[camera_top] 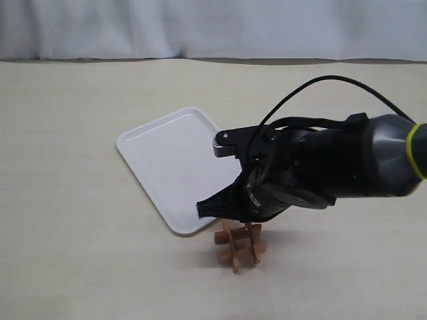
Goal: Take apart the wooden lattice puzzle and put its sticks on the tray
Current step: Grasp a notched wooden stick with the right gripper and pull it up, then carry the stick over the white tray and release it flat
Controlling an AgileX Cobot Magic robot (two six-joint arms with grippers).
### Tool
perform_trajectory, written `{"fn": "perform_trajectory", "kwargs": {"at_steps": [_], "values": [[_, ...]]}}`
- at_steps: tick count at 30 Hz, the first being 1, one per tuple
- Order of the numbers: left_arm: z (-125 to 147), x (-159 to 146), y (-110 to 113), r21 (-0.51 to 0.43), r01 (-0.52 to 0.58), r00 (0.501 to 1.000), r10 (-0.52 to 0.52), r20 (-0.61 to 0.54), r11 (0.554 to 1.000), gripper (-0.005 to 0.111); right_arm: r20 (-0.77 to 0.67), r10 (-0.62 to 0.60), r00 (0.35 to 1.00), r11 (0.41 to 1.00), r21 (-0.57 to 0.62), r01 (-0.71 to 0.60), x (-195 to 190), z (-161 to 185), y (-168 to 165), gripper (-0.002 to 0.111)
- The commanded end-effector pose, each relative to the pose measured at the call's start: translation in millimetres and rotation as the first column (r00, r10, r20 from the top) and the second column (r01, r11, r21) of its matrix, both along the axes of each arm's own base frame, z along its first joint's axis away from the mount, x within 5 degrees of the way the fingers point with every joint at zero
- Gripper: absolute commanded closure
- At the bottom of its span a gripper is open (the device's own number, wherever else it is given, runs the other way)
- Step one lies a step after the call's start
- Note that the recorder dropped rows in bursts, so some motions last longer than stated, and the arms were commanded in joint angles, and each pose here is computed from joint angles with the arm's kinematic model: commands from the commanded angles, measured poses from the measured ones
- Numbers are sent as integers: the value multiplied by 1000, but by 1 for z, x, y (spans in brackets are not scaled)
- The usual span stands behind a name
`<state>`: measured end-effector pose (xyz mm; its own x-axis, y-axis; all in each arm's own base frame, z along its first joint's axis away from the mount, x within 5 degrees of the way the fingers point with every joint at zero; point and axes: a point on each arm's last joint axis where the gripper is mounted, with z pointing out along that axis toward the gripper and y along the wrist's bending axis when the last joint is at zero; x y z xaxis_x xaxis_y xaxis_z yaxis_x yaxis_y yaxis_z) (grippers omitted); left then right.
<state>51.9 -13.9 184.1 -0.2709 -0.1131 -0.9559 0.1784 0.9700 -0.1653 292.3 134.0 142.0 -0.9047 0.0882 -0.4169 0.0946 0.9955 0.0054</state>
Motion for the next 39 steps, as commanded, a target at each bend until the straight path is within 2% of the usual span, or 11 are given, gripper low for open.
{"fn": "perform_trajectory", "kwargs": {"at_steps": [1,6,10,14,18,24,29,36,39], "values": [[0,0,0,-3,7,1000,-7,7,1000,107,16,21,1000,999,-37,-20,5,11,-2,104],[0,0,0,-3,7,1000,-7,7,1000,107,58,27,998,999,-35,-25,7,30,-2,104],[0,0,0,-3,7,1000,-7,7,1000,107,103,68,992,994,-87,-60,11,64,-5,104],[0,0,0,-3,7,1000,-7,7,1000,107,199,124,972,988,-114,-103,17,103,-4,104],[0,0,0,-3,7,1000,-7,7,1000,107,291,189,938,978,-136,-155,31,120,1,104],[0,0,0,-3,7,1000,-7,7,1000,107,382,245,891,970,-100,-223,72,106,6,104],[0,0,0,-3,7,1000,-7,7,1000,107,371,225,901,974,-69,-215,107,69,0,104],[0,0,0,-3,7,1000,-7,7,1000,107,336,241,910,970,-50,-238,133,22,8,103],[0,0,0,-3,7,1000,-7,7,1000,107,345,254,904,965,-35,-258,138,11,12,95]]}}
